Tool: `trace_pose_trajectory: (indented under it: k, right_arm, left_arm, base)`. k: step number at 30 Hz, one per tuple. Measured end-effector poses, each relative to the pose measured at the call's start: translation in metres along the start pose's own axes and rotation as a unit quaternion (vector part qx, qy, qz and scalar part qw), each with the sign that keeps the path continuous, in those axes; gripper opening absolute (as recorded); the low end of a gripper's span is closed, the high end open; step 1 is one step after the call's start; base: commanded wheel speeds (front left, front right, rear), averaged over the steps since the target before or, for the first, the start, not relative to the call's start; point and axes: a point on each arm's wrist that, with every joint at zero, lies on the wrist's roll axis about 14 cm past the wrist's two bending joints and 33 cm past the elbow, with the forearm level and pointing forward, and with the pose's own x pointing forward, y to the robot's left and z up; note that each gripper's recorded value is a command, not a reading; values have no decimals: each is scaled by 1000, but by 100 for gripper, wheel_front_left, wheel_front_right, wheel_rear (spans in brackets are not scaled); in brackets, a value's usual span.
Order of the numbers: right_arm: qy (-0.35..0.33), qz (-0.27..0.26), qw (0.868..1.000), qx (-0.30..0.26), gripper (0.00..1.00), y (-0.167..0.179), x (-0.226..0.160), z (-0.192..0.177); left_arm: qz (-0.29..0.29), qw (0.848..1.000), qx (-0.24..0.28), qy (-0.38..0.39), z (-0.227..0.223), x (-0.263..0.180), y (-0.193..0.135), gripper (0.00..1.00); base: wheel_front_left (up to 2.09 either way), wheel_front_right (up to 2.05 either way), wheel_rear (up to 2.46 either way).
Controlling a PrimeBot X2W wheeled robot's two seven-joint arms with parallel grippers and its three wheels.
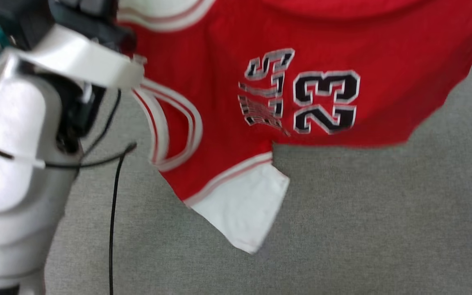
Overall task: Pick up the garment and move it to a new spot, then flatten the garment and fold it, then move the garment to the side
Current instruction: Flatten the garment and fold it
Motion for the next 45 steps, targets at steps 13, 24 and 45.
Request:
trace_pose_trajectory:
  k: [13,24,45]
  right_arm:
    - [-48,-67,995,-56,0,-56,88,32]
    - [-74,-85,991,-73,0,-74,148,20]
    - [113,28,993,-9,0,12,94,-174]
  left_arm:
    - [-15,997,57,-55,4,120,32,0]
    - [-11,996,65,-67,-32,169,47,0]
    - [-7,986,-50,157,-206,18,22,0]
  base:
    - [0,0,0]
    - [0,0,0]
    - [0,0,0]
